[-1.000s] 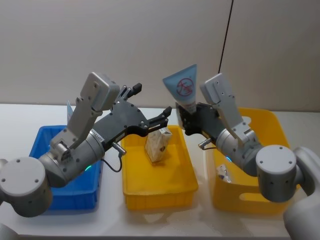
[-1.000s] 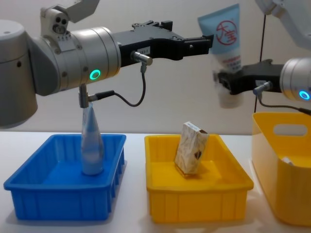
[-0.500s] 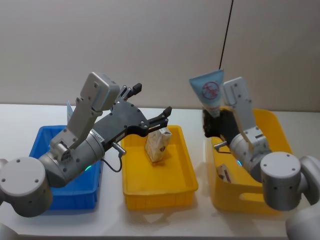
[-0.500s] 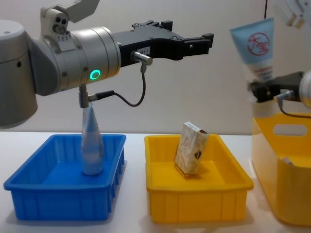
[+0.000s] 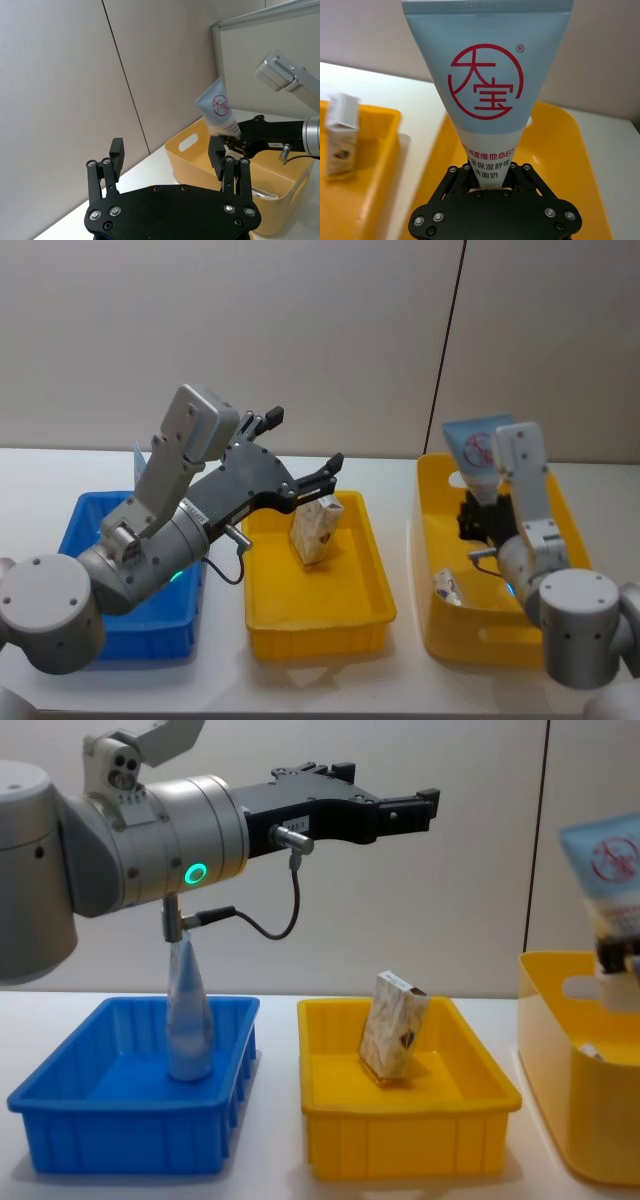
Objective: Bimanual collaborative sorting of washing and personal care products
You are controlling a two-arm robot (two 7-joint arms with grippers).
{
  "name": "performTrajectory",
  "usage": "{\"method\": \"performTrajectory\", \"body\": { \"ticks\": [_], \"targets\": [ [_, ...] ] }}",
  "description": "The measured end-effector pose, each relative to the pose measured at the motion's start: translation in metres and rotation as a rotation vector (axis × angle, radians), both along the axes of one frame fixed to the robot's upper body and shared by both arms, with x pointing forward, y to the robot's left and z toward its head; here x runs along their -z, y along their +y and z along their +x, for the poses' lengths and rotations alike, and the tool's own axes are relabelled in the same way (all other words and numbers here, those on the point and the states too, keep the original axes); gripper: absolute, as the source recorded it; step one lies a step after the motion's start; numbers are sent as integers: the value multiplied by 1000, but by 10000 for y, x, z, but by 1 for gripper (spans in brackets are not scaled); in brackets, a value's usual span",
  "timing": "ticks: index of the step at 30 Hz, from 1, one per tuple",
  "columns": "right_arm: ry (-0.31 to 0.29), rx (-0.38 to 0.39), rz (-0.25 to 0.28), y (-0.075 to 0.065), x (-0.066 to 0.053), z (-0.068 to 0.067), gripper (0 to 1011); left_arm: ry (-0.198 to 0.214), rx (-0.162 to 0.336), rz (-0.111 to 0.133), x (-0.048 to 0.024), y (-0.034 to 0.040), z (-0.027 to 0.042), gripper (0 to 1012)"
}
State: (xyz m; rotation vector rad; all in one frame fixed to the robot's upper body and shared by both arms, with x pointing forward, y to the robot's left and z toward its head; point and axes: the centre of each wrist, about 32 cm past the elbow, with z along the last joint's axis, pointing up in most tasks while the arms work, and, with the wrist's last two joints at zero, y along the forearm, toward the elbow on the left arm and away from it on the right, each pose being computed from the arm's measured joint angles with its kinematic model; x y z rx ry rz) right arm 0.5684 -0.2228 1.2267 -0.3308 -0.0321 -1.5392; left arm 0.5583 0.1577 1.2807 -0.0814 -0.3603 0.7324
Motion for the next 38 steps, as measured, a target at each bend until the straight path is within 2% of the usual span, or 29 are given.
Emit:
{"method": "performTrajectory", "body": {
  "ticks": [3, 6, 11, 12, 15, 16, 18, 26, 38],
  "targets": [
    [20, 36, 4, -32, 35, -17, 302, 0, 0, 0, 0, 0, 0, 1001],
    [44, 77, 10, -82, 89, -41, 370, 0, 0, 0, 0, 0, 0, 1001],
    [78, 135, 17, -153, 167, -84, 564, 0, 0, 0, 0, 0, 0, 1001],
    [78, 135, 17, -153, 167, -84, 577, 0, 0, 0, 0, 0, 0, 1001],
    [87, 153, 20, -172, 192, -102, 710, 0, 0, 0, 0, 0, 0, 1001],
    [88, 156, 20, -177, 195, -106, 710, 0, 0, 0, 0, 0, 0, 1001],
    [90, 168, 22, -192, 208, -124, 805, 0, 0, 0, 0, 0, 0, 1001],
    [70, 173, 23, -207, 207, -176, 1002, 0, 0, 0, 0, 0, 0, 1001],
    [39, 164, 25, -210, 186, -229, 1004, 0, 0, 0, 0, 0, 0, 1001]
  ]
}}
